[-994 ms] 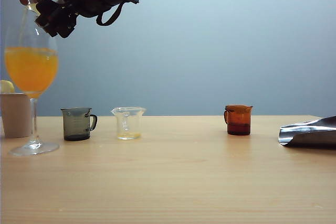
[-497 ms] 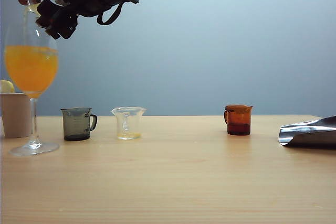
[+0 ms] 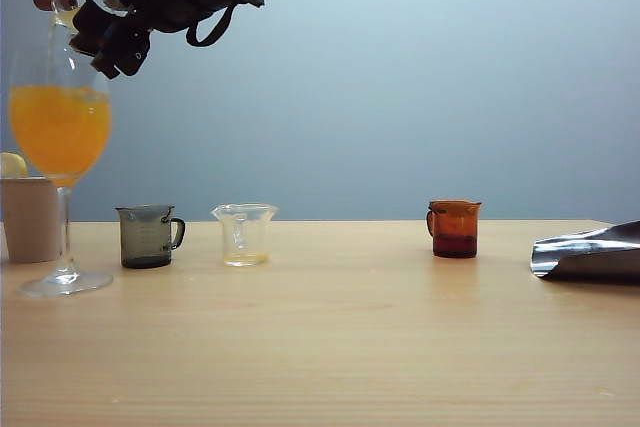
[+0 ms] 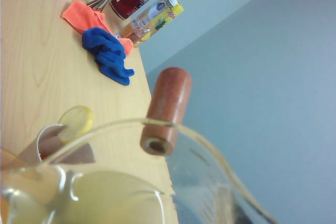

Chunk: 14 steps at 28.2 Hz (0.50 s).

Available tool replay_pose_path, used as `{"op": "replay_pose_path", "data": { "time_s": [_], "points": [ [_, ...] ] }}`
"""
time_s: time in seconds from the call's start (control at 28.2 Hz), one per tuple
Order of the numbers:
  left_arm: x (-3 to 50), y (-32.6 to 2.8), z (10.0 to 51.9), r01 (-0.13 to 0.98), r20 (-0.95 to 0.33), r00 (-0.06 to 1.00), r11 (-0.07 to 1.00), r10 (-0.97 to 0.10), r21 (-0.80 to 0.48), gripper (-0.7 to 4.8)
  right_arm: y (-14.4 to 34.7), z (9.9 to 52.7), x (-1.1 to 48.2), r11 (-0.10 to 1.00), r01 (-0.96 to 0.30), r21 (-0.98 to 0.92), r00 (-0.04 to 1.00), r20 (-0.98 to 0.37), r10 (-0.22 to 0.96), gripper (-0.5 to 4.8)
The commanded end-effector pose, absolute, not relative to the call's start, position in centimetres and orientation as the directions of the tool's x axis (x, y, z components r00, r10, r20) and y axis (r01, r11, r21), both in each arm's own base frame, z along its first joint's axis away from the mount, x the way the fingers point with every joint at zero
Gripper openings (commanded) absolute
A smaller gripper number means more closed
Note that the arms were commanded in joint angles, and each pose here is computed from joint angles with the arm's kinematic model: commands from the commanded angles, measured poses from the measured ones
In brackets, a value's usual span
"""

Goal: Pick up the third measuring cup from the left, pour the pineapple juice inside into the goblet, and finally put the measuring cup back in its original place.

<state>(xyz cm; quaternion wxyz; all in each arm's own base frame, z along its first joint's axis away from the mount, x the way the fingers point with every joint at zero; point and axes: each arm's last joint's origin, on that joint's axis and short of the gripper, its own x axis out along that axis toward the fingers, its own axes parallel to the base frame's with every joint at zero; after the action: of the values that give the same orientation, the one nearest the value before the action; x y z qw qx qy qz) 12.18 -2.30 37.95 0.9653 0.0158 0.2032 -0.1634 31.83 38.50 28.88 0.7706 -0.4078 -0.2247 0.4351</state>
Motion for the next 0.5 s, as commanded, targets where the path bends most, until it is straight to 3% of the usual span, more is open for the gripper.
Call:
{"op": "replay_pose_path", "data": {
  "time_s": [0.04,0.5],
  "points": [
    [12.06,-2.31,38.19,0.329,-0.385,0.868,0.944,-0.315,-0.031,-0.06,38.46,29.95,31.63,0.319,-0.454,-0.832,0.518,0.044,0.854,-0.01],
    [12.06,-2.32,38.19,0.33,-0.385,0.867,0.943,-0.316,-0.031,-0.06,38.43,29.95,31.66,0.27,-0.37,-0.889,0.519,0.044,0.853,-0.01]
  ]
}}
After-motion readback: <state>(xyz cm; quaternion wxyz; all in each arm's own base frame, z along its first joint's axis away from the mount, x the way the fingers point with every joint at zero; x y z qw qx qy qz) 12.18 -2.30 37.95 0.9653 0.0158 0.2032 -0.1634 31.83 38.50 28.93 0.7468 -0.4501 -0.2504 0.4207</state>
